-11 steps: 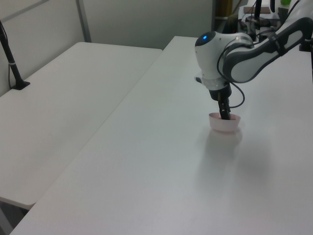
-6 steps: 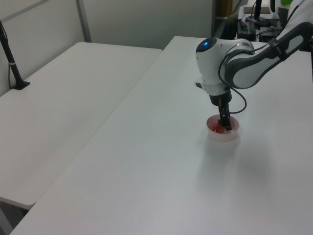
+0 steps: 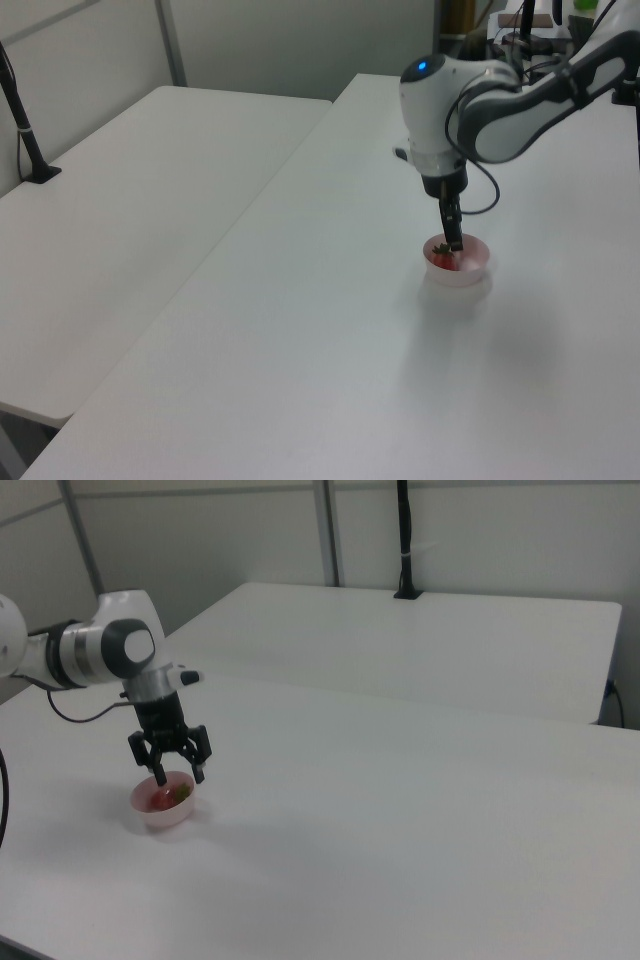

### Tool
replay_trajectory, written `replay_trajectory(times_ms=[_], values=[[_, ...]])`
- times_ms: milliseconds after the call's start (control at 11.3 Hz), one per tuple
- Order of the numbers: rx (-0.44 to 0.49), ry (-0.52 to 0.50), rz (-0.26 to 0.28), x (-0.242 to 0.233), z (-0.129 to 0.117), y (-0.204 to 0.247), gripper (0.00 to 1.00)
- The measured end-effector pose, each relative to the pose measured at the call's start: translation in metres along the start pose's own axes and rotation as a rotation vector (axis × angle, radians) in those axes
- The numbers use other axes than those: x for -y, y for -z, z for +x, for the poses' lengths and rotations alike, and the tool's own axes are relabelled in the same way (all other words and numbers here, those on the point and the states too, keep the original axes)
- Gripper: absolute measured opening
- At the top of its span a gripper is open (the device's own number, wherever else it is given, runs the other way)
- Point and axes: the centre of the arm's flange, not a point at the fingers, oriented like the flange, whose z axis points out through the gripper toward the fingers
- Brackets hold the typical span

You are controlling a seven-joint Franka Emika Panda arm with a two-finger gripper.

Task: Pick up strawberry from bowl

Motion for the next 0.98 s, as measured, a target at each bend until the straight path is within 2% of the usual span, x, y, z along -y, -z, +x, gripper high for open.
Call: replay_trajectory(times_ms=[89, 177, 355, 532, 621, 710, 976], values=[[-0.012, -0.011, -0.001, -0.004, -0.001, 0.018, 0.81], [-0.023, -0.056, 0.027, -0.004, -0.002, 0.033, 0.81], [-0.030, -0.195, 0.077, -0.002, -0.002, 0.043, 0.80], [-0.026, -0.387, 0.094, 0.001, 0.000, 0.038, 0.80], [-0.058, -0.518, 0.109, 0.002, 0.005, 0.033, 0.80], [-0.082, -0.602, 0.120, 0.005, 0.009, 0.025, 0.80], [-0.066, -0.686, 0.121, 0.011, 0.010, -0.007, 0.78]])
